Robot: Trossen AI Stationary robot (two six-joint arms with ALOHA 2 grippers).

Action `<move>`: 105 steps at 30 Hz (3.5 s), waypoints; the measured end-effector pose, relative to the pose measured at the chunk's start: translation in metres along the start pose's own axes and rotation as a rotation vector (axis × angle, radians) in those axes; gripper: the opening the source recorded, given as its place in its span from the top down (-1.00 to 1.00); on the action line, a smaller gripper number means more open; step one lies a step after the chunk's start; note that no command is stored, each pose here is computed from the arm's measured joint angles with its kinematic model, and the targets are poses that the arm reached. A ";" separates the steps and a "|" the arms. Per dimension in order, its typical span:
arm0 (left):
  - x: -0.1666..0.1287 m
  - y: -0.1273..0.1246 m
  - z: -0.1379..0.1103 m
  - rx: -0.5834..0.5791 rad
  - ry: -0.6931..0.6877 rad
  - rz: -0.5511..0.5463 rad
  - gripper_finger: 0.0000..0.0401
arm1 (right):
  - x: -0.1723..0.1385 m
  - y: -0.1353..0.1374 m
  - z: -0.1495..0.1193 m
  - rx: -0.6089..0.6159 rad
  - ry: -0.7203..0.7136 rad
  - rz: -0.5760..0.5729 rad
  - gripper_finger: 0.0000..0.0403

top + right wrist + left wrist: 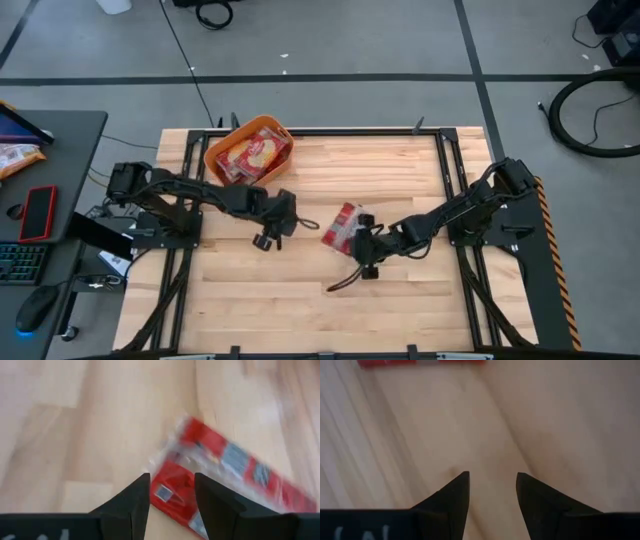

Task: Sort popcorn bags into baskets
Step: Put the red popcorn bag into the orange container

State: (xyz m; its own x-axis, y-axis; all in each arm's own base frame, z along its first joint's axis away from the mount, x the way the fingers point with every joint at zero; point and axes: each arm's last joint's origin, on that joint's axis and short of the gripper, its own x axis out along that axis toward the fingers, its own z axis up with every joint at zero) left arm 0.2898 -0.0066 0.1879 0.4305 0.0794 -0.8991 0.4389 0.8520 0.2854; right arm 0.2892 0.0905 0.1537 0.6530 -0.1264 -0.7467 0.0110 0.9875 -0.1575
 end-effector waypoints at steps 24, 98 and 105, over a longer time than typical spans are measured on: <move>-0.003 -0.021 0.024 -0.019 -0.157 -0.004 0.17 | 0.035 -0.049 -0.014 0.201 -0.025 0.088 0.21; 0.035 -0.020 0.055 -0.512 -0.278 -0.002 0.97 | 0.028 0.045 0.000 -0.454 -0.337 -0.268 0.19; 0.034 -0.020 0.058 -0.562 -0.315 -0.041 0.97 | 0.036 0.067 -0.002 -0.550 -0.296 -0.415 0.19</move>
State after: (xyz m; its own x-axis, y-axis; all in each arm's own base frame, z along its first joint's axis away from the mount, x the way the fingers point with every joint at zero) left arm 0.3411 -0.0509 0.1712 0.6708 -0.0425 -0.7405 0.0173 0.9990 -0.0416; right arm 0.3121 0.1516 0.1146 0.8549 -0.3708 -0.3629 -0.0285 0.6648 -0.7465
